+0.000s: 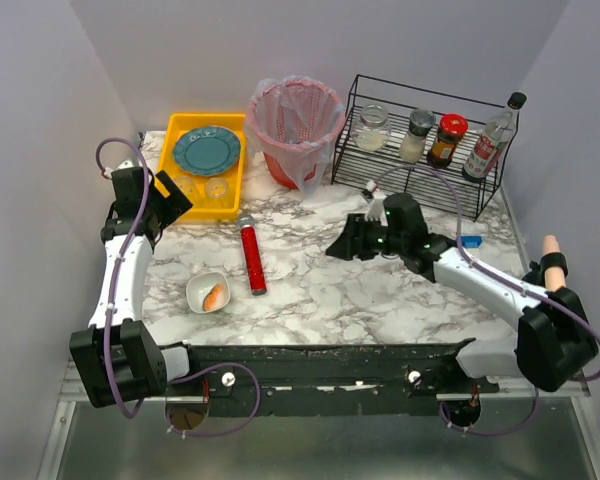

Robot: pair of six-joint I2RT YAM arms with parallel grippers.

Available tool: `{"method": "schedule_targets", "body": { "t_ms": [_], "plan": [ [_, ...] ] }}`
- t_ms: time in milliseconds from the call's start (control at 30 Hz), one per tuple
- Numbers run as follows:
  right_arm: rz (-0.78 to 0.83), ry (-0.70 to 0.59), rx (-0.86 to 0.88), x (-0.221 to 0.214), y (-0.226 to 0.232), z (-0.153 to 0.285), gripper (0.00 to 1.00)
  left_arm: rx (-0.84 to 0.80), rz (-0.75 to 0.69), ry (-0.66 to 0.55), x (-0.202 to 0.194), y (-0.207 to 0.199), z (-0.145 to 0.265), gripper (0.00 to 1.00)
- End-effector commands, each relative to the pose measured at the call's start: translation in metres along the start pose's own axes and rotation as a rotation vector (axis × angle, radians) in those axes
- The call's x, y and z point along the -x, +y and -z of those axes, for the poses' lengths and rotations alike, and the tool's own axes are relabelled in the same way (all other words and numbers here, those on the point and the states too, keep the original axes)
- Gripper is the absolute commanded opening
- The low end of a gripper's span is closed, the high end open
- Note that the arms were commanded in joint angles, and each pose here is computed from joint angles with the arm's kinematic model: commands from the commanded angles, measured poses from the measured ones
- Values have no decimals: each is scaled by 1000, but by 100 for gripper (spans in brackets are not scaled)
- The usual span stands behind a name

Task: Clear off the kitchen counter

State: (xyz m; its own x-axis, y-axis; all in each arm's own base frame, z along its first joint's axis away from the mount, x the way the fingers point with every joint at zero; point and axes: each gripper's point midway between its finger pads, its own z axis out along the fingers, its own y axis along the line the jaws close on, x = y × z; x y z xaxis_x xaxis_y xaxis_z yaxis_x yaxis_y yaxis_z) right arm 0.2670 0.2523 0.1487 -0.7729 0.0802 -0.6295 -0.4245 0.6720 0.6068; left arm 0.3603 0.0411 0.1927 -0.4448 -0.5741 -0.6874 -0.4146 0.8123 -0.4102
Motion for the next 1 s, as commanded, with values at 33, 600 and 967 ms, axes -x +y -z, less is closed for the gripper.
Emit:
{"method": "schedule_targets", "body": {
  "t_ms": [33,600,967],
  "plan": [
    [89,36,62,4,62,-47,62,-15,-9,51,-22,4,-6,99],
    [195,296,222,-48,165,-168,61,-58,-6,5,-27,3,-2,99],
    [226,398,217,-92,175,-198,60,-66,-8,0,-26,2,1,99]
  ]
}}
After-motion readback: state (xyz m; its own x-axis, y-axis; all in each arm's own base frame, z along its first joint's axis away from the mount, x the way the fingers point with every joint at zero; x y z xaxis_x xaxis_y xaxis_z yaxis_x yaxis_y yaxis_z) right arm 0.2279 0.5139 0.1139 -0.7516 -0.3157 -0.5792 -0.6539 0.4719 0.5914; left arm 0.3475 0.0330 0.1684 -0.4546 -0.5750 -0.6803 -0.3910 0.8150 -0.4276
